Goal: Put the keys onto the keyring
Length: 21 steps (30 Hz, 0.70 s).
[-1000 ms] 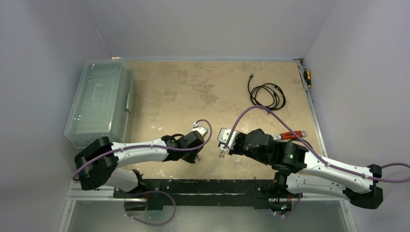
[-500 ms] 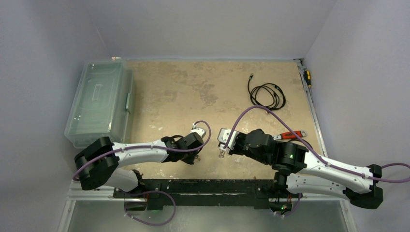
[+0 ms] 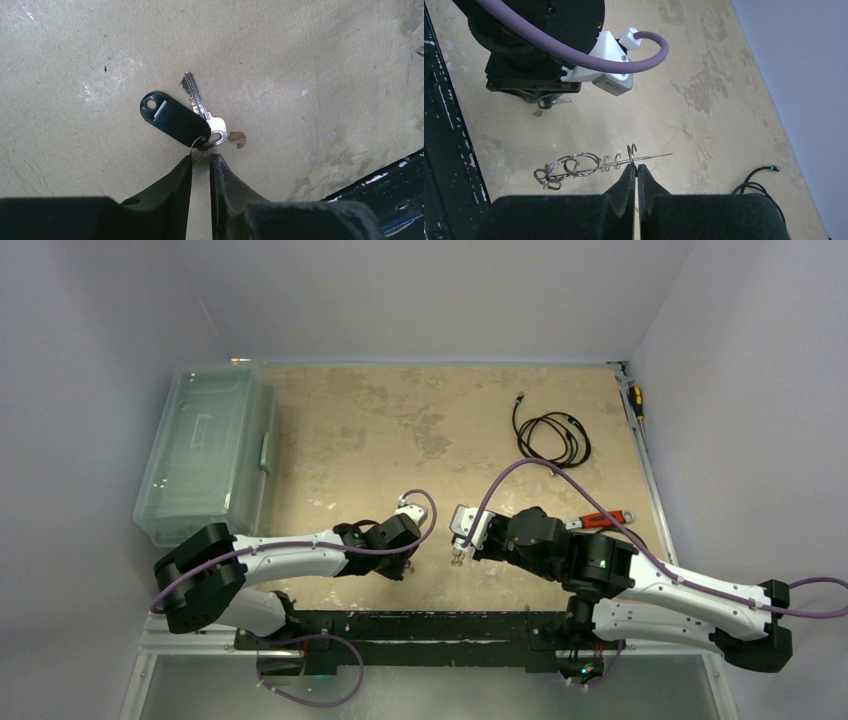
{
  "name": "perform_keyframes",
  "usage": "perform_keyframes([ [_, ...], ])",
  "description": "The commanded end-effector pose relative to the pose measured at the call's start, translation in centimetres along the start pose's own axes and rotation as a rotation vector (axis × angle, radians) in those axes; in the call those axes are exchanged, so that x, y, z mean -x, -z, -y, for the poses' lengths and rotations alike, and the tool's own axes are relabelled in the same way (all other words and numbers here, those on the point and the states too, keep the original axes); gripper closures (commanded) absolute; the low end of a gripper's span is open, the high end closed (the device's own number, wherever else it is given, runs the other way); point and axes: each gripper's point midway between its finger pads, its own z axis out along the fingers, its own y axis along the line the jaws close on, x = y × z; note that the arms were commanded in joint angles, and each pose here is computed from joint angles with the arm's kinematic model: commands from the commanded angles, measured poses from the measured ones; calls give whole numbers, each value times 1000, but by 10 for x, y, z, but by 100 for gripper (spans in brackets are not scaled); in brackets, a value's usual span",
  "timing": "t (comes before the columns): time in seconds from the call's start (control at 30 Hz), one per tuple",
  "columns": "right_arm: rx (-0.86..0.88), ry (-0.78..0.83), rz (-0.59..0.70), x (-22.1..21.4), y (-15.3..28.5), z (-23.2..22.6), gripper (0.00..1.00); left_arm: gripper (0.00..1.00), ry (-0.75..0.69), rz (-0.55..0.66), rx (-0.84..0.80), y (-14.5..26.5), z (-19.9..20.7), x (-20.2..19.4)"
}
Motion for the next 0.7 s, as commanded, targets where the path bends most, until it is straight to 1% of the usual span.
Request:
perform_keyframes([
  [0.0, -12, -25, 53, 13, -1, 2, 100, 81, 25, 35, -38, 3, 9, 7],
  [0.17, -12, -26, 54, 13, -1, 2, 100, 89, 23, 39, -35, 1, 8, 7],
  [0.27, -12, -25, 53, 13, -1, 2, 100, 100, 26, 40, -38, 1, 9, 7],
  [0.43, -12, -25, 54, 13, -1, 2, 100, 100, 27, 60, -52, 6, 11, 11],
  [0.67, -3, -21, 50, 13, -3, 0, 100, 100, 8, 156, -101, 33, 15, 33],
])
